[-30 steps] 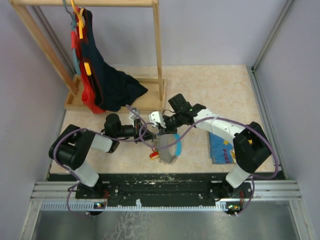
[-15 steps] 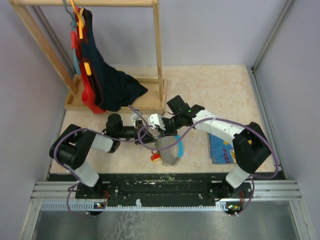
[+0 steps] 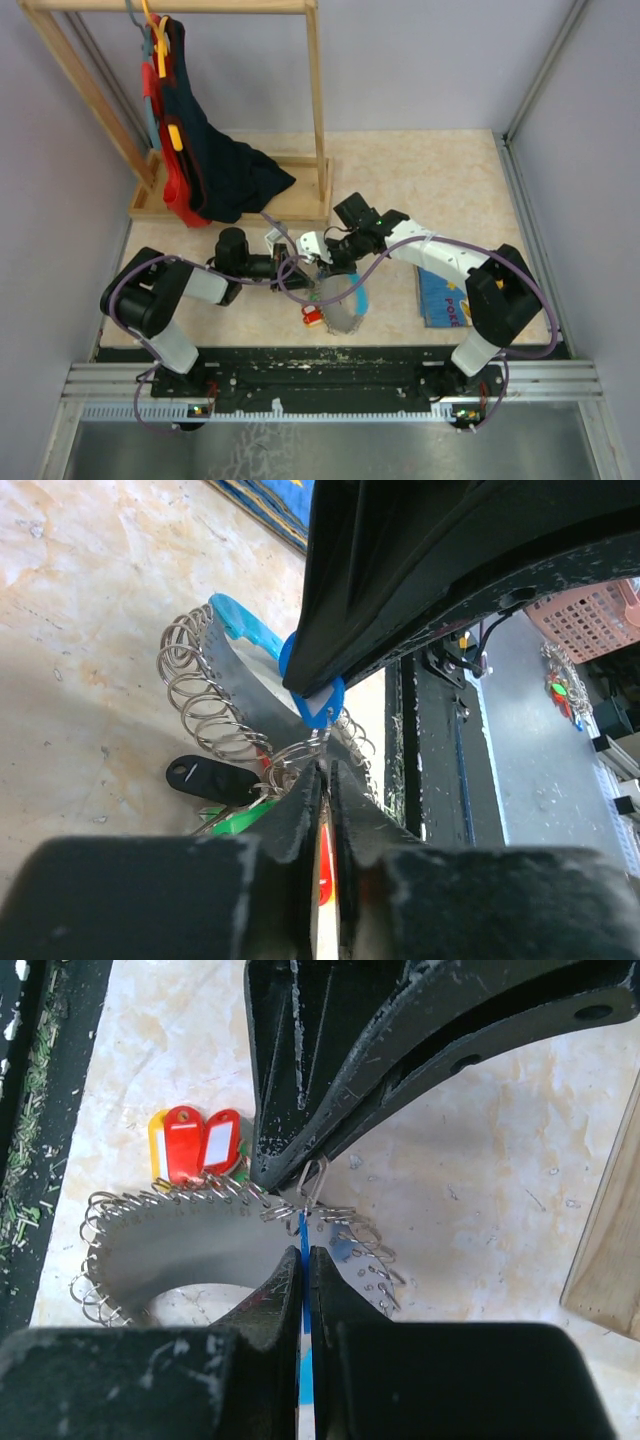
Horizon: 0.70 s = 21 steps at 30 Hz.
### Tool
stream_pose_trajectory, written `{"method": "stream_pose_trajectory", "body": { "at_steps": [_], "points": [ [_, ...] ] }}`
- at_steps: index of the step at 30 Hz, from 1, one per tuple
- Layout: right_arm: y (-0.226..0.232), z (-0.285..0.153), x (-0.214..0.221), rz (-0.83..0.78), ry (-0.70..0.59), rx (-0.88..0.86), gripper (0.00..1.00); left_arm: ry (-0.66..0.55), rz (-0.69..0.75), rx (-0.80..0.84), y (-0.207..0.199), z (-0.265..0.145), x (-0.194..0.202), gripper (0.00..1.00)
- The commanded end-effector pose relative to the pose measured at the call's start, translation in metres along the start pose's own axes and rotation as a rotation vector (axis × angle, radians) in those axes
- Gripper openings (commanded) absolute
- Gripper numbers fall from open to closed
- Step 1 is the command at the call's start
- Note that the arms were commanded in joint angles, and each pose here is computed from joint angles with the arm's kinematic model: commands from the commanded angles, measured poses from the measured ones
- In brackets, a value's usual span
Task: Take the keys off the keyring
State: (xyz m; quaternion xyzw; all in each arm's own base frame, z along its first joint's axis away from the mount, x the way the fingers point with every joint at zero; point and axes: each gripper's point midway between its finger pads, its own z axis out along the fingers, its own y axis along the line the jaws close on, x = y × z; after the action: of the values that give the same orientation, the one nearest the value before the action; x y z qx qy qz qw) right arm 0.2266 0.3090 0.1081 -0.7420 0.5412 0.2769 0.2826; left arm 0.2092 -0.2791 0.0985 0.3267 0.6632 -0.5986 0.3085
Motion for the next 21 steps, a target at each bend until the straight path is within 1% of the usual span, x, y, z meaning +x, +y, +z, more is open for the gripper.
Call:
{"method": "stream_pose_trajectory", "body": {
  "at_steps": [1,2,4,8,14,21],
  "points": [
    [-0.0064,-0.0124,-0.0189,-0.084,-0.037,0.040,0.00,0.030,0.024,0.020,-0.0016,0.0039,-0.0013,0.07],
    [-0.0064,-0.0122,-0.0177,-0.084,-0.032,0.042,0.00,0.034,0.020,0.019,-0.0006,0.0042,-0.0012,0.03],
    [-0.0084,-0.0120,-0.0143,-0.084,-0.019,0.054,0.00,0.040,0.014,0.013,0.0015,0.0047,-0.0008,0.00],
    [-0.0126,-0.0118,-0.0117,-0.080,-0.007,0.076,0.00,0.043,0.020,0.006,0.0027,0.0052,-0.0026,0.00],
    [-0.0111,-0.0108,-0.0181,-0.080,-0.039,0.073,0.00,0.054,0.019,0.000,0.0018,0.0051,-0.0061,0.00],
    [-0.0126,-0.0094,-0.0179,-0.071,-0.046,0.083,0.00,0.060,-0.028,0.000,-0.0005,0.0051,-0.0062,0.00]
  ]
}}
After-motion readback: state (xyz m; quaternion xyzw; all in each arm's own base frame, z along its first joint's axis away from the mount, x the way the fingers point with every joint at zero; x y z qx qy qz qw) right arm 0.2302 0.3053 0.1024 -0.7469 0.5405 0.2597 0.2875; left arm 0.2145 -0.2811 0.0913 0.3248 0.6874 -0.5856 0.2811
